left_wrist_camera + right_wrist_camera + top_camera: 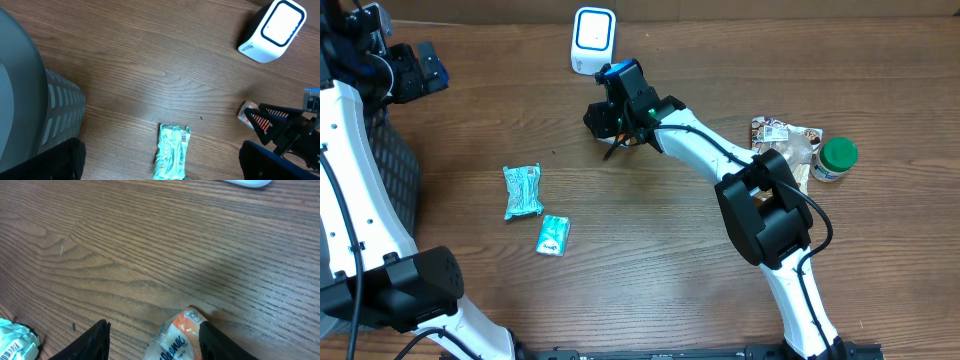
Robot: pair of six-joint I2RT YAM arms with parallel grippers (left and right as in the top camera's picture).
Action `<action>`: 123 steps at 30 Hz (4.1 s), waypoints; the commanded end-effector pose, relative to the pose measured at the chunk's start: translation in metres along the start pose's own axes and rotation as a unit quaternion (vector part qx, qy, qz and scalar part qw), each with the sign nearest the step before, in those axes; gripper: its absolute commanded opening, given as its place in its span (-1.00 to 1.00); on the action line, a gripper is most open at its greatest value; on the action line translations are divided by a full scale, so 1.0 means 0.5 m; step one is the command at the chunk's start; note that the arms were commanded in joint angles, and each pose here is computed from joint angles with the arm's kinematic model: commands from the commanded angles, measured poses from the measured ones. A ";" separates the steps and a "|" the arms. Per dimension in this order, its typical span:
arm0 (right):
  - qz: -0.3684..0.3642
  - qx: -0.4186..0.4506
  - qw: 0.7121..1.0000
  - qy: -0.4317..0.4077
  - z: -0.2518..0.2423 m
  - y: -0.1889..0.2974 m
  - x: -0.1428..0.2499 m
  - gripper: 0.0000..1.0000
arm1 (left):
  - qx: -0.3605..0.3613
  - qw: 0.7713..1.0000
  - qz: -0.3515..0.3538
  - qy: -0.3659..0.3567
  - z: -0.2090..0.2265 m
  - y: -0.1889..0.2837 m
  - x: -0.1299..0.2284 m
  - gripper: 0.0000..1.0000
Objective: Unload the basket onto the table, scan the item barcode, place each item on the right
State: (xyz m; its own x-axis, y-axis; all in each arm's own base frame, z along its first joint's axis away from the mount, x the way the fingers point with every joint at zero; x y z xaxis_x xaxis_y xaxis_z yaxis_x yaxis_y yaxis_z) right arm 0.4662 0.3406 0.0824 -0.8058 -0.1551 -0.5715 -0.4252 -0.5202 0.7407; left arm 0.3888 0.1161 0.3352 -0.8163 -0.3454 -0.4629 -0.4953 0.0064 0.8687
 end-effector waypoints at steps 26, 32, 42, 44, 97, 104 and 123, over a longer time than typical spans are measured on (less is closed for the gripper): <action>0.045 -0.047 0.998 0.023 0.007 -0.031 0.048 -0.03 | 0.006 1.000 -0.004 0.002 -0.005 0.002 -0.003 0.99; 0.080 -0.181 0.980 0.015 0.068 0.009 0.047 -0.05 | 0.006 1.000 -0.004 0.002 -0.005 0.002 -0.003 0.99; 0.160 -0.094 0.982 0.021 0.050 0.168 0.058 -0.04 | 0.006 1.000 -0.004 0.002 -0.005 0.002 -0.003 1.00; 0.172 -0.058 0.983 0.021 0.041 0.187 0.066 -0.06 | 0.006 1.000 -0.004 0.002 -0.005 0.002 -0.003 0.99; 0.059 -0.016 0.994 -0.087 0.032 0.123 0.031 -0.90 | 0.006 1.000 -0.004 0.002 -0.005 0.002 -0.003 0.99; 0.151 0.034 0.968 -0.199 0.010 0.136 0.110 -0.35 | 0.006 1.000 -0.004 0.002 -0.005 0.002 -0.003 0.99; 0.190 0.036 0.943 -0.272 -0.020 0.029 0.211 -0.65 | 0.006 1.000 -0.004 0.002 -0.005 0.002 -0.003 0.99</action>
State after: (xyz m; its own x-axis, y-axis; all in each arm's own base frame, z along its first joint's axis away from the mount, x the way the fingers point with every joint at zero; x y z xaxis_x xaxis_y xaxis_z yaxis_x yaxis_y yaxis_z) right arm 0.3885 0.3048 0.0503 -0.9856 0.1559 -0.0659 -0.1315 -0.4600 0.8781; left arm 0.3888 0.1161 0.3352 -0.8163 -0.3454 -0.4629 -0.4953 0.0064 0.8687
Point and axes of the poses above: each gripper's point midway between its finger pads, its own y axis back along the fingers, its own z axis along the line the jaws close on, x = y × z, the point moved 5 cm from there along y, back along the fingers
